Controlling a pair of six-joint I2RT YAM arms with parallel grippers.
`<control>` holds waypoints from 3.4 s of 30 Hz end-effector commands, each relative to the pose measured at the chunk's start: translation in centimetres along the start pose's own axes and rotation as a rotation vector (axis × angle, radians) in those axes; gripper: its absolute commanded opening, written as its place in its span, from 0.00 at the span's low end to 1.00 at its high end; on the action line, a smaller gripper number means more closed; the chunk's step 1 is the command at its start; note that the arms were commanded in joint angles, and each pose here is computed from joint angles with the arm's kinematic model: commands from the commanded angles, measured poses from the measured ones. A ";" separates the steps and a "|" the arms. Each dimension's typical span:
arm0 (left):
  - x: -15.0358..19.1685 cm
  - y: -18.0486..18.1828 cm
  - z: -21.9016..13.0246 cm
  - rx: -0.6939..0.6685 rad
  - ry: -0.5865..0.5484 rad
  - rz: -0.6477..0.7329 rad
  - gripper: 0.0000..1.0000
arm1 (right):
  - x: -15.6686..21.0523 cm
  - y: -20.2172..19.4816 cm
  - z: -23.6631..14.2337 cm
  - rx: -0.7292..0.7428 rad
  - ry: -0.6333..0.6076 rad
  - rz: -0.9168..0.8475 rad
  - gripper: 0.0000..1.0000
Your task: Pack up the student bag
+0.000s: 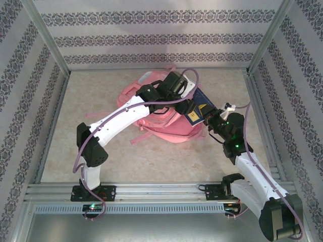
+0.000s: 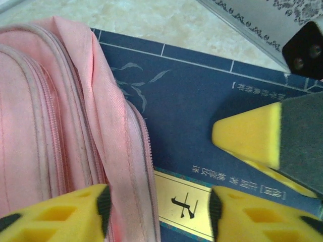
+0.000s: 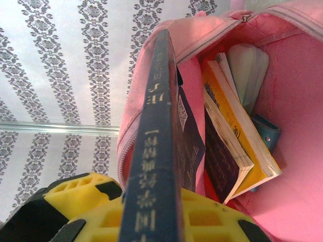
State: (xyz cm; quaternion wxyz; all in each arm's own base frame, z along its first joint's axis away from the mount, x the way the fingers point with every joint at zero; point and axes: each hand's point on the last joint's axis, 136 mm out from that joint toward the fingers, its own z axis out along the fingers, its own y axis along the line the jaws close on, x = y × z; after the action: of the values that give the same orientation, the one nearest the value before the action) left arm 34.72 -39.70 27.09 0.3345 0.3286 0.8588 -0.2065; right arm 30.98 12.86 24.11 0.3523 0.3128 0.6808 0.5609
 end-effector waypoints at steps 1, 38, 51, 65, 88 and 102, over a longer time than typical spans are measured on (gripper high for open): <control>1.4 0.2 1.3 -0.025 0.053 0.015 0.43 | 1.0 5.1 -0.7 -0.166 0.045 -0.074 0.00; 1.5 1.3 2.3 -0.048 0.059 -0.054 0.54 | 1.8 4.2 -1.1 -0.111 0.066 -0.141 0.00; 1.8 2.4 2.6 -0.100 0.075 -0.047 0.03 | 1.7 3.7 -1.0 -0.087 0.053 -0.157 0.00; -5.3 6.6 -8.2 -0.340 -0.167 0.020 0.00 | 2.8 -6.1 -2.8 0.261 0.079 -0.210 0.00; -7.7 7.1 -10.2 -0.212 -0.257 -0.129 0.00 | 7.0 2.7 7.7 -0.054 0.147 -0.223 0.00; -8.5 5.1 -11.0 -0.086 -0.283 -0.233 0.00 | 7.0 -1.7 22.1 0.036 -0.058 -0.189 0.07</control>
State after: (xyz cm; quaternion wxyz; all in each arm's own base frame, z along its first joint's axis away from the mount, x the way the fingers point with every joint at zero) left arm 38.46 -32.54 33.48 0.3755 0.1989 0.8871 -0.1800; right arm 42.73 29.27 15.39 0.3594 0.2500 0.7706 0.4632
